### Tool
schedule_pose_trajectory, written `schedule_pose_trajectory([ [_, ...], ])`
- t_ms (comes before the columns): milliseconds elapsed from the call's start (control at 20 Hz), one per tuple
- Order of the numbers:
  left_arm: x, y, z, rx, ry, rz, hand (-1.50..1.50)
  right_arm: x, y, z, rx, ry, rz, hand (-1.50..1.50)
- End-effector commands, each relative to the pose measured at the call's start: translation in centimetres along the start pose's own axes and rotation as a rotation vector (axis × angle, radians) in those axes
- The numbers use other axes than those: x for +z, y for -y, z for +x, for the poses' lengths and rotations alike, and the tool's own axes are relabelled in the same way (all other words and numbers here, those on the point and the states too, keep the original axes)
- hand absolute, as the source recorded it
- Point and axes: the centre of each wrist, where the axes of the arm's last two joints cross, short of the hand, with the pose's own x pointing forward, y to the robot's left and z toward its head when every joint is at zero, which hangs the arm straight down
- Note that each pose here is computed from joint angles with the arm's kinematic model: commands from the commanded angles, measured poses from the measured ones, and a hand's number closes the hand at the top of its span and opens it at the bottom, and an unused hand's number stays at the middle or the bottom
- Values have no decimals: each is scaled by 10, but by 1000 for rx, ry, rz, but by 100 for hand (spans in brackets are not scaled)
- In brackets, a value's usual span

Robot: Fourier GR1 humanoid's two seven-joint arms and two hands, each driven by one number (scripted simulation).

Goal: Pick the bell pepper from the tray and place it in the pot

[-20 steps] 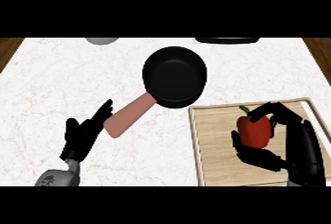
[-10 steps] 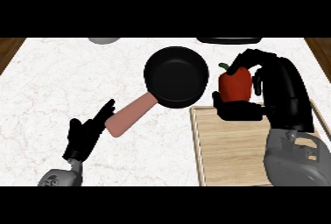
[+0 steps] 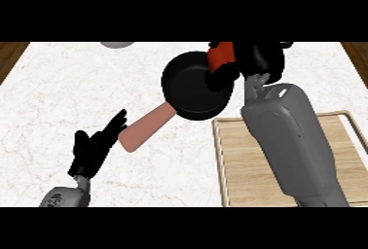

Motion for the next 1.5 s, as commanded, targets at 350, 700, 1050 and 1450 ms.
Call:
schedule_pose_trajectory([
  [350,-3,-6,3,-22,-7,-19,0,-50,-55,20,497,-130,107,150],
  [700,-13,6,10,-15,3,-40,0,-73,-75,7,423,-422,438,-150],
  [1050,-11,4,5,-18,6,-61,0,-69,-86,6,139,-296,279,-150],
  [1450,-14,14,13,-5,9,-30,0,-74,-44,23,-378,-194,-142,-150],
])
